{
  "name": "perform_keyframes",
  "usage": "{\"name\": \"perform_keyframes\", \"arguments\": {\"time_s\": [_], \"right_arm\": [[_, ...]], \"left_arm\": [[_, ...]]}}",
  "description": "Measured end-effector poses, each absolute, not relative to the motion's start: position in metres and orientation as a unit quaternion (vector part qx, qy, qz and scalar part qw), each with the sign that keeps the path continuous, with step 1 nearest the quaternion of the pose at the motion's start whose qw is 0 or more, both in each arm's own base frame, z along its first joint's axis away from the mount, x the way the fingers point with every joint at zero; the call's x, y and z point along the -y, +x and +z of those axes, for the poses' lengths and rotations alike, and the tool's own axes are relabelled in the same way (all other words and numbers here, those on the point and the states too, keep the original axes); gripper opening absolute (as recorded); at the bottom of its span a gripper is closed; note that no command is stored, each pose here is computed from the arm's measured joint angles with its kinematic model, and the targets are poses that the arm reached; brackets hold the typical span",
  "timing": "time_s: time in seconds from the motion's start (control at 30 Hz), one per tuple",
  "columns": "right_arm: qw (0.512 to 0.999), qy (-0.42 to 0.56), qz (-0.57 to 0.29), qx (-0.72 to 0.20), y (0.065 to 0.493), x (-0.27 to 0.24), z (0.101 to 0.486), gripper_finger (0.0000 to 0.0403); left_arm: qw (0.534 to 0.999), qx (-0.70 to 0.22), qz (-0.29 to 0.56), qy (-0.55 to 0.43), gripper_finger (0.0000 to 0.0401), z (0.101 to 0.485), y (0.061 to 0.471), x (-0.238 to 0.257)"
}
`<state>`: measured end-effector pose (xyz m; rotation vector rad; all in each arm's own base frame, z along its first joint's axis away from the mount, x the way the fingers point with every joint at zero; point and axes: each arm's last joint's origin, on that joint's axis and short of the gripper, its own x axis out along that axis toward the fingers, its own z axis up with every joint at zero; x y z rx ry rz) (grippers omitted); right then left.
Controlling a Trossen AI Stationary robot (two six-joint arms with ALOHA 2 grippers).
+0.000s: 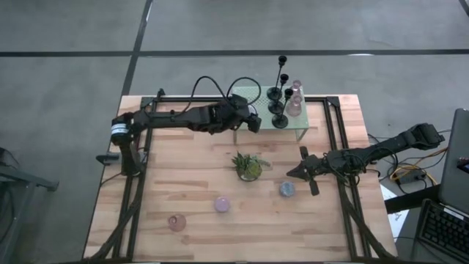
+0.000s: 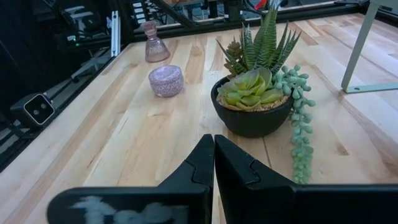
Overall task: Pick & Place candle stick holders
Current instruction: Put the middle white scented candle on the shelf
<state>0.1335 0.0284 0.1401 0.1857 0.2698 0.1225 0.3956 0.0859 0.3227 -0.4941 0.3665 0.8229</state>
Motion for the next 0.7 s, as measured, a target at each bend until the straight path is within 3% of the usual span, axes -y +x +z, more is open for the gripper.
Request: {"name": "perform_keyframes", "arguments": {"time_s": [0.7], "right_arm": [[0.985,0.092,0.061,-0.134,0.133,-0.028,0.140,0.0009]], "left_arm": [[0.863,-0.194,0.397,-0.243,0.0309,0.322,0.385,-0.124]]}}
